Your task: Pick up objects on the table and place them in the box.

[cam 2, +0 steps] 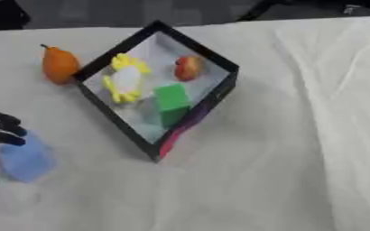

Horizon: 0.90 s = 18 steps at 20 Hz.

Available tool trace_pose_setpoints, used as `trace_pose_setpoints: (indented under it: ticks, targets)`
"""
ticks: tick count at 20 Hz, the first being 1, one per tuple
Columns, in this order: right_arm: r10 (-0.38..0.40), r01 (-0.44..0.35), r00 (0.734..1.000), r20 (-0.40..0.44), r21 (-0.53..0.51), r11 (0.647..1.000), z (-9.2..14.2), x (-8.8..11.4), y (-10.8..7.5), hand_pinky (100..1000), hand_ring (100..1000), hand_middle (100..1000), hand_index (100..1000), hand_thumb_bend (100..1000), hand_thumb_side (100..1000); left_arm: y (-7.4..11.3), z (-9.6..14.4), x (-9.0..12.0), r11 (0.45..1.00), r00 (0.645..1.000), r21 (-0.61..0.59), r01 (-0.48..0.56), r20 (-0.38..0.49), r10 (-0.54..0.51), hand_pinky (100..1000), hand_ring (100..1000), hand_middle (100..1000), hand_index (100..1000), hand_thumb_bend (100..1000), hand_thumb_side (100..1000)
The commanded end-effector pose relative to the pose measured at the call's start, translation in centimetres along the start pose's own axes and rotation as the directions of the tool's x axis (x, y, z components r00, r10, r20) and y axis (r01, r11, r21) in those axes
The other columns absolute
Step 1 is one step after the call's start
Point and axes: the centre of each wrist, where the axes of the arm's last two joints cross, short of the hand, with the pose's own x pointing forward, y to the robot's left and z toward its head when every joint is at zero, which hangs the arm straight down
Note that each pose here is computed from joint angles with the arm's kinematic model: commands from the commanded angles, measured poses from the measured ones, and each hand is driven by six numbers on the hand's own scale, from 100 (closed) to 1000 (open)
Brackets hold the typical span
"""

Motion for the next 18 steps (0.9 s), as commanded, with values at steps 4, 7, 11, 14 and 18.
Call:
trace_pose_setpoints:
  ticks: [4,7,11,14,18]
  targets:
    - [0.039,-0.039,0.999,0.018,0.005,0.999,-0.3,1.0,-0.7,934,669,608,806,100,537,1.7,0.4,0.0,0.987,0.999,0.156,-0.024,-0.024,0.028,910,929,811,898,190,771]
    - [0.038,-0.038,0.999,0.017,0.005,0.999,-0.3,1.0,-0.7,934,667,606,805,100,537,1.6,0.4,-0.1,0.988,0.999,0.153,-0.03,-0.034,0.035,916,936,815,903,242,877]
    - [0.037,-0.037,0.999,0.014,0.008,0.999,-0.3,0.9,-0.7,934,667,606,804,100,537,1.2,0.3,-0.8,0.995,0.995,0.093,-0.033,-0.087,0.041,919,939,816,902,264,894]
    - [0.037,-0.037,0.999,0.011,0.009,0.999,-0.2,0.9,-0.7,934,663,603,802,100,538,1.2,0.3,-1.0,0.996,0.995,0.081,-0.032,-0.094,0.039,938,956,825,902,310,868]
    - [0.037,-0.037,0.999,0.005,0.012,0.999,-0.2,0.8,-0.7,935,659,599,799,100,538,0.6,0.4,-1.6,1.0,0.997,0.011,-0.028,-0.071,0.029,968,974,830,904,285,387]
